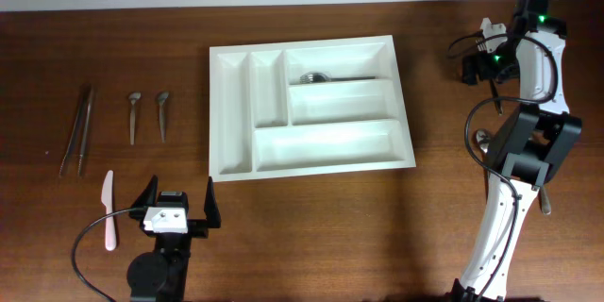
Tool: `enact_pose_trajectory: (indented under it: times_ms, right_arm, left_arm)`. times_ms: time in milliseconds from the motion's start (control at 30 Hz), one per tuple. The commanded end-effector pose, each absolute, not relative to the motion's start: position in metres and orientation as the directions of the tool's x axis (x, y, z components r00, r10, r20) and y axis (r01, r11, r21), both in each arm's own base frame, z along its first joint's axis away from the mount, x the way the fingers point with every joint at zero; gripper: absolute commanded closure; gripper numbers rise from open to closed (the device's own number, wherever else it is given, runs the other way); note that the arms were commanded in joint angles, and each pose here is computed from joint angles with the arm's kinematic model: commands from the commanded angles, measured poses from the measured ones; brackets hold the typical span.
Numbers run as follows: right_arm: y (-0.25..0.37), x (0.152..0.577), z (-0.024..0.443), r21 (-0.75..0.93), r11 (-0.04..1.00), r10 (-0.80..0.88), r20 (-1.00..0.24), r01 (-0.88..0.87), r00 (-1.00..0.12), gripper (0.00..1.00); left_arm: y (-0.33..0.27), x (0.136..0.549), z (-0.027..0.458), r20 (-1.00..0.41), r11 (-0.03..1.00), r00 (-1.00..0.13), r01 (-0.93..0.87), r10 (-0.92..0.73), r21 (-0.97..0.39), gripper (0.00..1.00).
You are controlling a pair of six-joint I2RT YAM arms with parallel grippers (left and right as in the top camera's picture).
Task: Pack container
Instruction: 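Lower the right gripper onto the next fork and grasp its handle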
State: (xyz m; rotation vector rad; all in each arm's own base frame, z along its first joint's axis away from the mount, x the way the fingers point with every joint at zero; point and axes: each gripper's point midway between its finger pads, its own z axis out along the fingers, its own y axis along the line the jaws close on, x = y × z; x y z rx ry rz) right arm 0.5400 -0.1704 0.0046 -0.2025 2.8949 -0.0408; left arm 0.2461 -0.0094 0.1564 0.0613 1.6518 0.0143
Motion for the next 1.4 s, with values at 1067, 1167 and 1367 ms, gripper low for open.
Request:
enact_pose_trajectory:
  times_ms: [1067, 1167, 1367]
  right_arm:
    - [-0.173, 0.550, -0.034, -0.018, 0.996, -0.088, -0.252, -0.086, -0.964, 0.19]
    - [-0.172, 0.547, -0.039, 0.006, 0.997, -0.075, -0.246, -0.079, -0.966, 0.19]
    - [-0.172, 0.544, -0.040, 0.011, 0.998, -0.060, -0.233, -0.064, -0.971, 0.19]
  left_arm:
    - [-0.009, 0.246, 0.156, -0.996, 0.999, -0.079, 0.030, 0.042, 0.040, 0.01]
    - [-0.009, 0.246, 0.156, -0.996, 0.999, -0.079, 0.029, 0.042, 0.040, 0.01]
    - [-0.009, 0.246, 0.156, -0.996, 0.999, -0.079, 0.030, 0.042, 0.040, 0.01]
